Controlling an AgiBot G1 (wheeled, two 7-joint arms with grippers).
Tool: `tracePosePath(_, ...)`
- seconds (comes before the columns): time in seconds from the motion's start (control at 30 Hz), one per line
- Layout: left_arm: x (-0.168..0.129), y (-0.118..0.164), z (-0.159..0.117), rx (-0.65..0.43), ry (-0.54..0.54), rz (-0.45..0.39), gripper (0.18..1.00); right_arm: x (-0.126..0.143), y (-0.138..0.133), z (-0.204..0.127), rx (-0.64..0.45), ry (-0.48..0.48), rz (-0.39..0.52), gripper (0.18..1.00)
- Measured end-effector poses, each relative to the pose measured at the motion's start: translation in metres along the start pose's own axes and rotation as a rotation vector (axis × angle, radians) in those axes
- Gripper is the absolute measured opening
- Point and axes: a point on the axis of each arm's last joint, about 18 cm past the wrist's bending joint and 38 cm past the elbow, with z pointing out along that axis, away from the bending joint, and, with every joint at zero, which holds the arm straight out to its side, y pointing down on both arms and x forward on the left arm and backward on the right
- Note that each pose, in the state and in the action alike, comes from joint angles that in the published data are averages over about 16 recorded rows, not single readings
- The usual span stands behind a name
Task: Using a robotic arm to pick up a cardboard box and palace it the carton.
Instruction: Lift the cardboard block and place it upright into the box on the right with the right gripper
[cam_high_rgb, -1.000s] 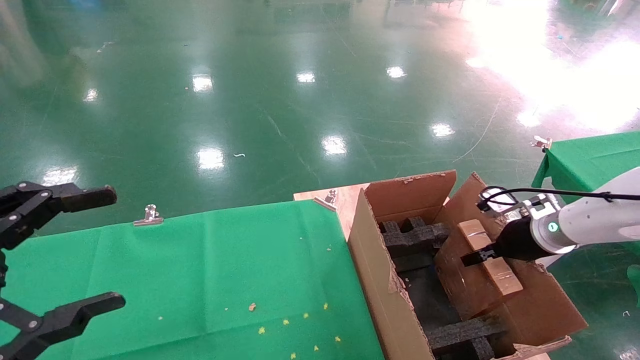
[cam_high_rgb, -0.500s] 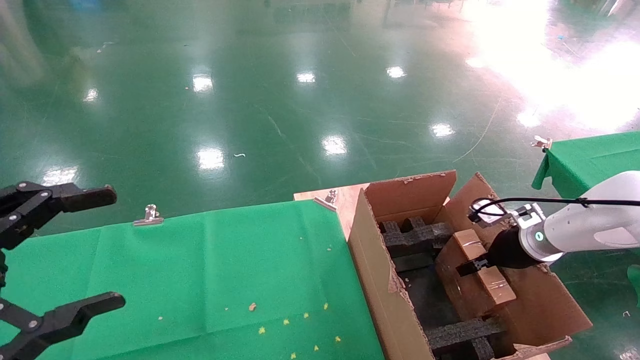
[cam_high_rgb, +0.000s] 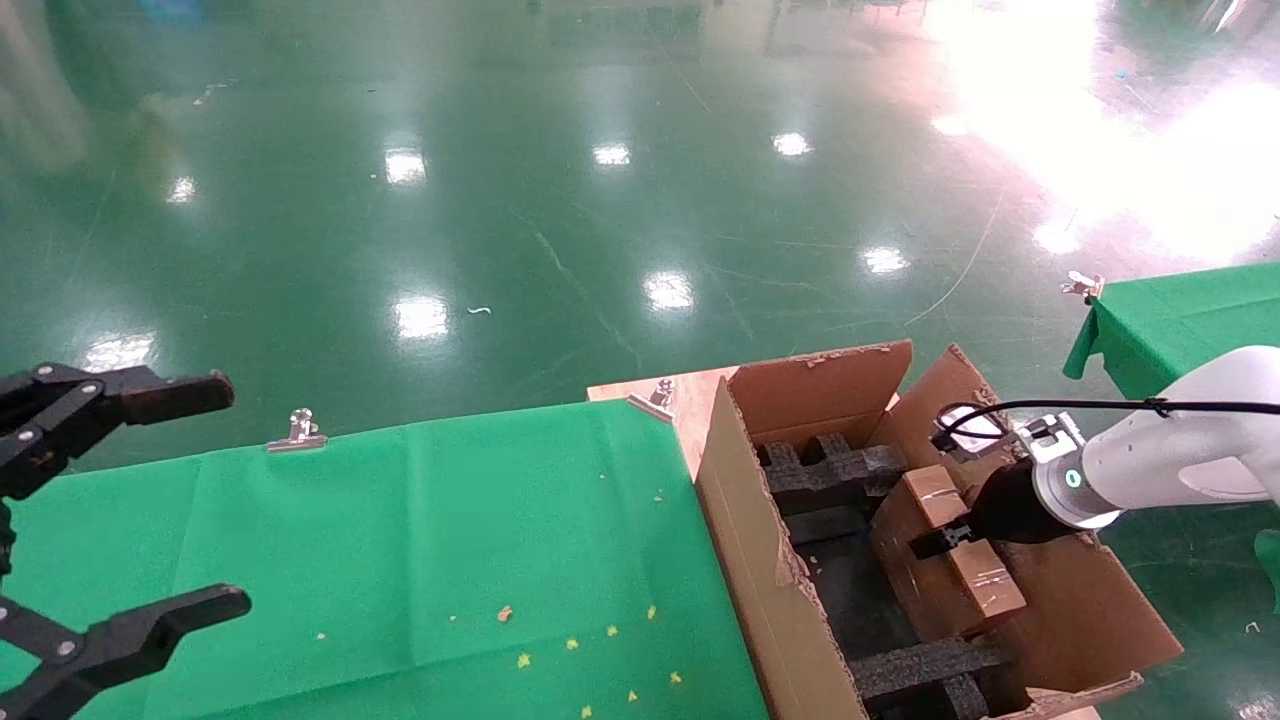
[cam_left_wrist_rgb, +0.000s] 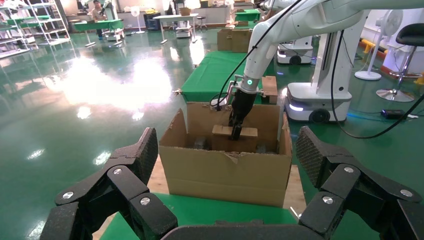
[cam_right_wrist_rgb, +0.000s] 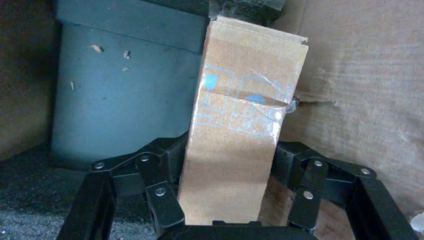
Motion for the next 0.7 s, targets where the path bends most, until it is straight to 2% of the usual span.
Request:
tracePosePath(0.23,0.0,0.0,0.0,0.0,0.0,0.0,1.0,0.0002,-0.0002,-0.0009,0.0,0.0,-0.001,0.373)
tracePosePath(0.43,0.0,0.0,0.0,0.0,0.0,0.0,1.0,0.0008,-0.0011,-0.0025,0.002,-0.001,-0.002,0.455)
tracePosePath(0.7,0.0,0.0,0.0,0.0,0.0,0.0,1.0,0.002,-0.0054,-0.0074,0.013,-0.002,-0.008,0.612)
